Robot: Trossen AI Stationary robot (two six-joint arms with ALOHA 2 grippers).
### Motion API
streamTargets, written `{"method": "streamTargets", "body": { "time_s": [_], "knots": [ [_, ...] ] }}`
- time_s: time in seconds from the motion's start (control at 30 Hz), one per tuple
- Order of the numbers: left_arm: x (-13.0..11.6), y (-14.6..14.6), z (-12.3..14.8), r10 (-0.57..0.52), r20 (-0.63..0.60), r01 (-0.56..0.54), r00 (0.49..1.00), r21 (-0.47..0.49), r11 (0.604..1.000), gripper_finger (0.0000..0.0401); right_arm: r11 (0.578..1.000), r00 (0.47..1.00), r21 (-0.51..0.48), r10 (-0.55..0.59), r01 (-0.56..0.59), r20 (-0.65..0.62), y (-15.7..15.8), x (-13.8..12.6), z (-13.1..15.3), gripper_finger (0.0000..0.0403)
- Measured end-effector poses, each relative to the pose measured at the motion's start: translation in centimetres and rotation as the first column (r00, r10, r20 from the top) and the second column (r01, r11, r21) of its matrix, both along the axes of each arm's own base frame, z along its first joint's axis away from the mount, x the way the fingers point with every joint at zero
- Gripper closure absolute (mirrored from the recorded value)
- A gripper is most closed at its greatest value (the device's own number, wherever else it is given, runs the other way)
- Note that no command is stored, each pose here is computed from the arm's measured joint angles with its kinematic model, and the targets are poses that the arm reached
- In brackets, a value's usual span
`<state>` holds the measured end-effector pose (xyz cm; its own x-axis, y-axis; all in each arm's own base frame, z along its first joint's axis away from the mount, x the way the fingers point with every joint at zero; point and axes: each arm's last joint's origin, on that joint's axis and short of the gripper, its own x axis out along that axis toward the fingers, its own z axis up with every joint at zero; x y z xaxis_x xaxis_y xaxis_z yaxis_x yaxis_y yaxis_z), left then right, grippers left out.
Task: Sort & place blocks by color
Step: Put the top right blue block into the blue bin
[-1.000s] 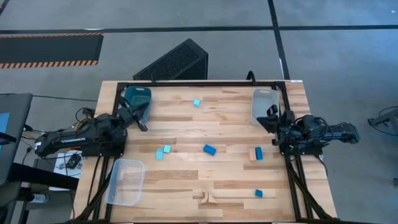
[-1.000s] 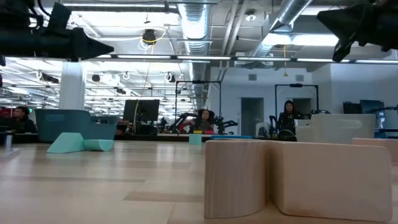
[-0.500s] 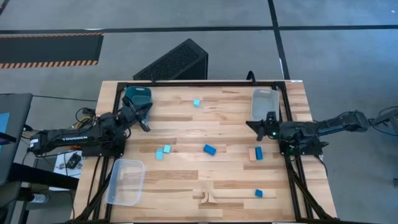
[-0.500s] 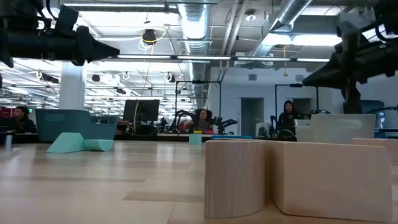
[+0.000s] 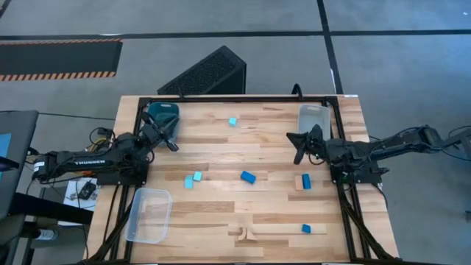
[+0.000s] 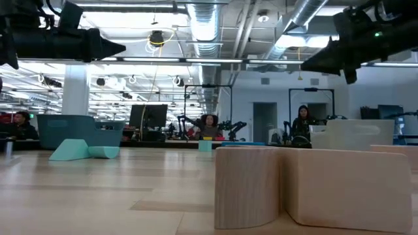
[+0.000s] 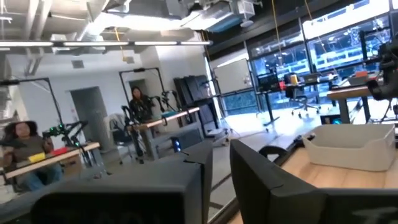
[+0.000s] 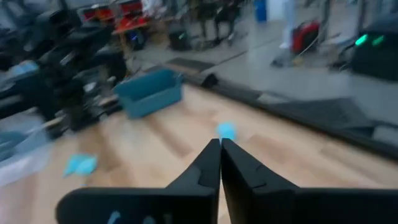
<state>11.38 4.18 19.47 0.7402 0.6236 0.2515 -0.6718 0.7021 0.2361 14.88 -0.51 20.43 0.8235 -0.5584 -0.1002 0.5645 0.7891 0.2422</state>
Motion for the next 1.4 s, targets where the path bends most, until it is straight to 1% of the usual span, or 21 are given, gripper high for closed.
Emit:
{"method": "streamTargets", "body": {
  "time_s": [0.03,0.1,0.17,0.27,0.33,0.43,0.57,0.63,0.7,0.77,0.83,0.87,0.93,1.0,1.07,1.1,1.2,1.27,1.33,1.4],
  "knots": [
    [0.1,0.0,-0.1,-0.003,-0.007,0.003,1.000,-0.014,1.000,0.0342,1.000,1.000,-0.012,-0.008,0.008,0.008,-0.2,0.0,0.1,0.0352],
    [0.2,0.0,0.0,-0.015,0.003,0.016,1.000,-0.044,0.999,0.0331,0.999,1.000,-0.035,0.011,-0.010,0.007,-0.6,0.1,0.3,0.0336],
    [0.2,0.0,0.0,-0.031,0.024,0.033,0.999,-0.075,0.997,0.0321,0.997,0.998,-0.036,0.061,-0.062,-0.019,-0.7,0.2,0.3,0.0317],
    [0.3,-0.1,-0.3,-0.090,0.035,0.093,0.995,-0.129,0.987,0.0308,0.984,0.978,-0.007,0.176,-0.177,-0.109,-0.5,0.5,0.9,0.0284],
    [0.5,-0.2,-0.5,-0.161,0.044,0.166,0.986,-0.164,0.972,0.0303,0.972,0.953,0.048,0.237,-0.232,-0.186,-0.2,0.8,1.3,0.0264],
    [0.7,-0.4,-0.8,-0.262,0.054,0.268,0.963,-0.216,0.939,0.0300,0.961,0.923,0.136,0.270,-0.240,-0.276,0.7,1.3,1.8,0.0243],
    [0.9,-0.7,-1.3,-0.341,0.078,0.347,0.937,-0.314,0.884,0.0300,0.972,0.883,0.144,0.228,-0.184,-0.411,1.9,2.0,1.9,0.0237],
    [1.0,-1.0,-1.6,-0.371,0.075,0.372,0.925,-0.361,0.855,0.0300,0.977,0.856,0.147,0.204,-0.152,-0.474,2.2,2.2,1.8,0.0238],
    [1.1,-1.4,-2.1,-0.397,0.064,0.386,0.915,-0.414,0.824,0.0300,0.976,0.826,0.163,0.208,-0.142,-0.523,2.5,2.3,1.9,0.0239],
    [1.3,-1.9,-2.5,-0.421,0.055,0.397,0.905,-0.460,0.794,0.0300,0.968,0.779,0.196,0.241,-0.154,-0.579,2.7,2.3,1.9,0.0240],
    [1.4,-2.4,-2.8,-0.433,0.044,0.396,0.900,-0.495,0.774,0.0300,0.947,0.732,0.271,0.306,-0.171,-0.609,3.0,2.2,2.0,0.0240],
    [1.5,-2.6,-2.9,-0.434,0.040,0.393,0.900,-0.506,0.768,0.0300,0.933,0.719,0.322,0.334,-0.161,-0.610,3.1,2.1,2.0,0.0238],
    [1.6,-3.1,-3.1,-0.428,0.025,0.380,0.903,-0.511,0.771,0.0300,0.896,0.709,0.433,0.370,-0.100,-0.601,3.2,2.0,1.9,0.0235],
    [1.8,-3.4,-3.3,-0.404,0.004,0.351,0.915,-0.503,0.790,0.0300,0.851,0.721,0.525,0.361,0.005,-0.592,3.3,1.7,1.6,0.0230],
    [1.9,-3.6,-3.4,-0.363,-0.019,0.307,0.932,-0.495,0.813,0.0300,0.809,0.730,0.575,0.320,0.120,-0.604,3.4,1.3,1.1,0.0225],
    [1.9,-3.7,-3.5,-0.343,-0.026,0.286,0.939,-0.494,0.821,0.0300,0.791,0.718,0.589,0.312,0.167,-0.623,3.5,1.1,0.8,0.0223],
    [2.1,-4.0,-3.8,-0.309,-0.049,0.246,0.950,-0.495,0.833,0.0300,0.748,0.633,0.592,0.308,0.299,-0.710,3.9,0.2,0.0,0.0219],
    [2.2,-4.1,-4.0,-0.291,-0.064,0.222,0.955,-0.499,0.838,0.0300,0.719,0.579,0.564,0.276,0.405,-0.767,4.0,-0.5,-0.5,0.0217],
    [2.4,-4.2,-4.2,-0.277,-0.069,0.206,0.958,-0.501,0.840,0.0301,0.698,0.534,0.534,0.252,0.477,-0.807,4.2,-0.9,-0.9,0.0215],
    [2.6,-4.2,-4.3,-0.266,-0.072,0.196,0.961,-0.499,0.844,0.0301,0.687,0.523,0.532,0.253,0.495,-0.814,4.7,-0.7,-1.2,0.0212]
  ]
}}
